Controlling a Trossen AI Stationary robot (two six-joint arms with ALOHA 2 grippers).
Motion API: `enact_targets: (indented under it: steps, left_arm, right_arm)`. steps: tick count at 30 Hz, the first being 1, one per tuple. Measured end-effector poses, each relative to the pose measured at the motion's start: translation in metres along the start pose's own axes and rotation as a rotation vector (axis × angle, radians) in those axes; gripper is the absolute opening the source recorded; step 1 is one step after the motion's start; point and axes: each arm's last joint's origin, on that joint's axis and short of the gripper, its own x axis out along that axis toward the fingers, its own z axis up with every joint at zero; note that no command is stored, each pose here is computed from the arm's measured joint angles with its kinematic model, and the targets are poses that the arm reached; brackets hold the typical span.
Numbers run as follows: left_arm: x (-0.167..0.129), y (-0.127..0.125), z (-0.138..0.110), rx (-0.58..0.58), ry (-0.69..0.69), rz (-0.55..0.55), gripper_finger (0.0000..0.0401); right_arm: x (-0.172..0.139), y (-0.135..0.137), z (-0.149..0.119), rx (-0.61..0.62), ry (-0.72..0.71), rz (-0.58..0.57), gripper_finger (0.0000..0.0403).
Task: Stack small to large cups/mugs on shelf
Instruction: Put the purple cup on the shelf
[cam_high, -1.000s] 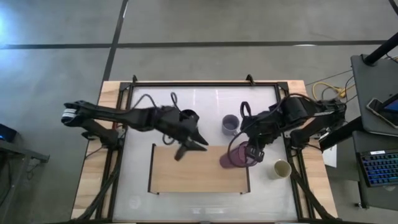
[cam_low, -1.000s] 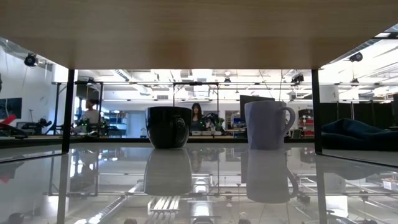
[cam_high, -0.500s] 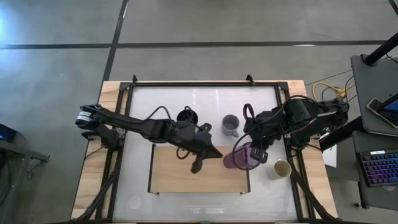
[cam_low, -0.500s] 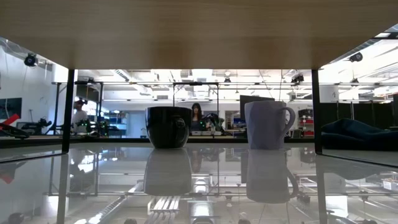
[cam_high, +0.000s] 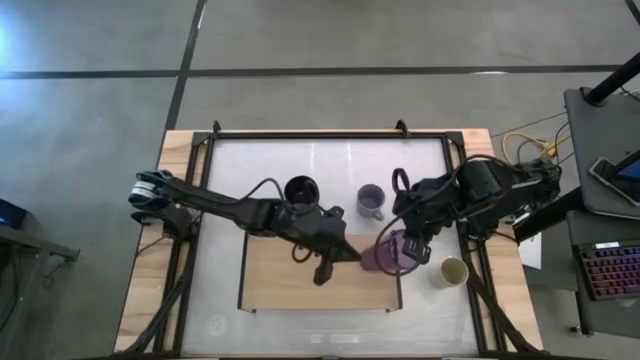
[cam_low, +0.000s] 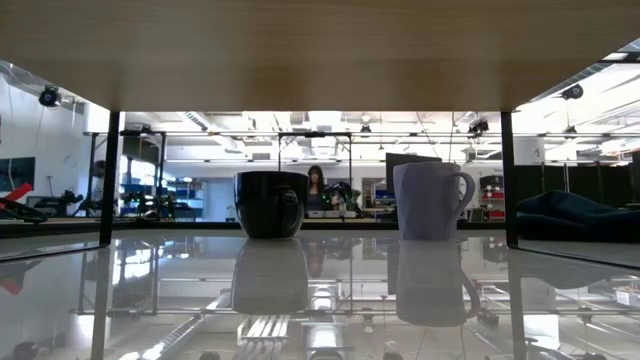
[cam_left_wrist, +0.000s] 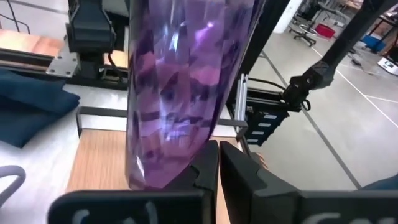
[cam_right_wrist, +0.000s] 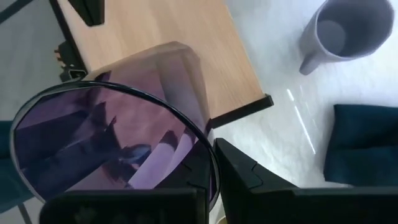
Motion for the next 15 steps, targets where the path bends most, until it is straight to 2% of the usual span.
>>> enact_targets:
  steps: [10,15]
  left_arm:
    - [0.026,0.006,-0.014,-0.034,-0.004,-0.005,0.0000]
    - [0.032,0.008,-0.019,-0.052,0.009,-0.001,0.0000]
  right_arm:
    - [0.000,0.000,0.000,0.006,-0.017,-0.018,0.0013]
    - [0.000,0.001,-0.001,0.005,0.013,0.011,0.0013]
